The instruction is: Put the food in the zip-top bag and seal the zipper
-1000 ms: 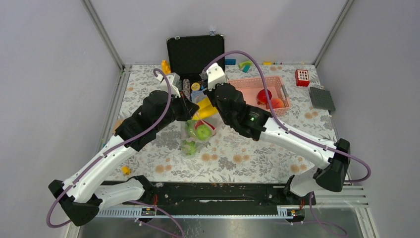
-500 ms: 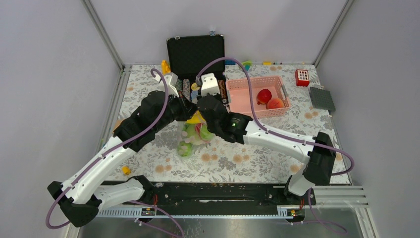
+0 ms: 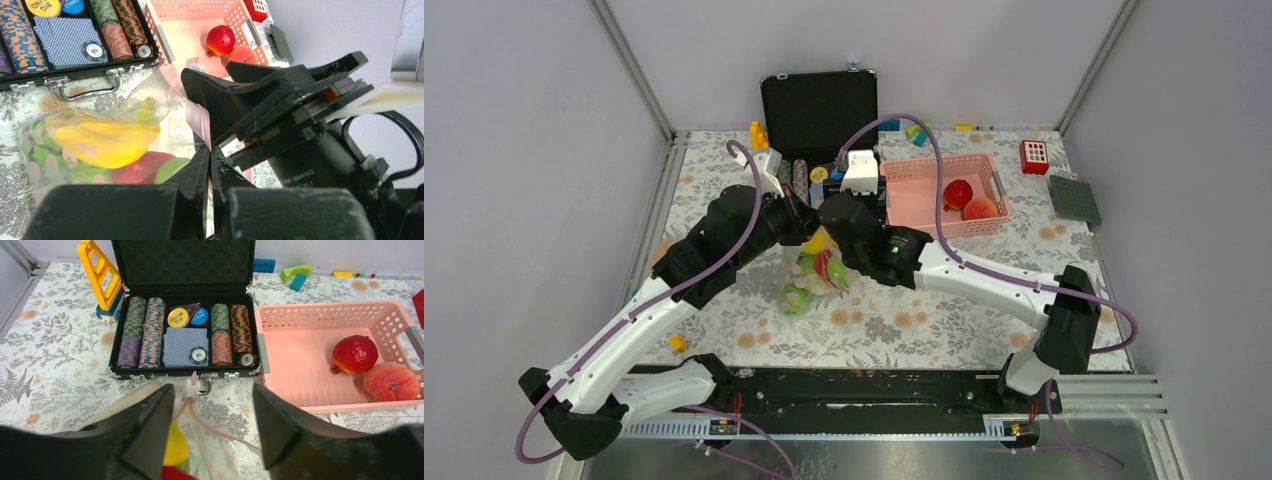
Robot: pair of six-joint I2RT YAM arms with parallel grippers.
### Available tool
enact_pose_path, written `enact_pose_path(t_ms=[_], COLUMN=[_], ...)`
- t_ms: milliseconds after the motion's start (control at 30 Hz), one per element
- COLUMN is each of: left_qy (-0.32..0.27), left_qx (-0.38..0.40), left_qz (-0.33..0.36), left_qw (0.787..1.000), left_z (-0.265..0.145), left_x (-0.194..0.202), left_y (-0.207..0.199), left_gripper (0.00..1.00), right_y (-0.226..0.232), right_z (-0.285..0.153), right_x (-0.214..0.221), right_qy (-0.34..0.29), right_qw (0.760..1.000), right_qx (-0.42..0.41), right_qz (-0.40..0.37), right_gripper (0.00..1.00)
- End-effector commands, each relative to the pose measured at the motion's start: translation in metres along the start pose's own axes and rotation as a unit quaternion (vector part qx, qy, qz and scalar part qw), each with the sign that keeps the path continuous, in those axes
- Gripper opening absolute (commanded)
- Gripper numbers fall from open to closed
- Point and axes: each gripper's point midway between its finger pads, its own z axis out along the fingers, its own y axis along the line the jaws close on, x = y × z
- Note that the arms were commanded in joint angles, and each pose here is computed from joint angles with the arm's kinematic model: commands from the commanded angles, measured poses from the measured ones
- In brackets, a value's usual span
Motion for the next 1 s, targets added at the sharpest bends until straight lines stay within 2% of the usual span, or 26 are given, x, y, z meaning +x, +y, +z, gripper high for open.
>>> enact_pose_path(t_ms=[0, 167, 400, 533, 700, 967], left_qy=[-0.06, -0.063, -0.067, -0.067, -0.068, -0.068], left_qx=[0.038, 0.022, -0.006, -0.018, -0.032, -0.048], left_qz=[-0.012, -0.008, 0.002, 0.008, 0.015, 0.022], left_qw=[0.997, 0.998, 0.998, 0.998, 0.997, 0.996], left_z=[-0.011, -0.013, -0.014, -0.013, -0.013, -0.016], left_x=[-0.03, -0.03, -0.028, -0.026, -0.026, -0.025], left_y=[-0.019, -0.012, 0.002, 0.008, 0.013, 0.021], left_gripper=[0.0, 0.0, 0.0, 0.0, 0.0, 0.0], right_y=[0.004, -0.008, -0.062, -0.115, -0.17, -0.234], right_z=[-0.016, -0.03, -0.019, 0.009, 0.049, 0.113], right_x=[-0.016, -0.031, -0.04, -0.028, 0.004, 0.068], right_qy=[-0.001, 0.001, 0.021, 0.05, 0.114, 0.231], right_qw=[0.998, 0.993, 0.987, 0.994, 0.991, 0.963], right_qx=[-0.047, -0.116, -0.155, -0.093, -0.03, 0.069], right_qz=[0.035, 0.033, 0.028, 0.031, 0.068, 0.124], right_gripper=[0.72, 0.99, 1.0, 1.0, 1.0, 1.0])
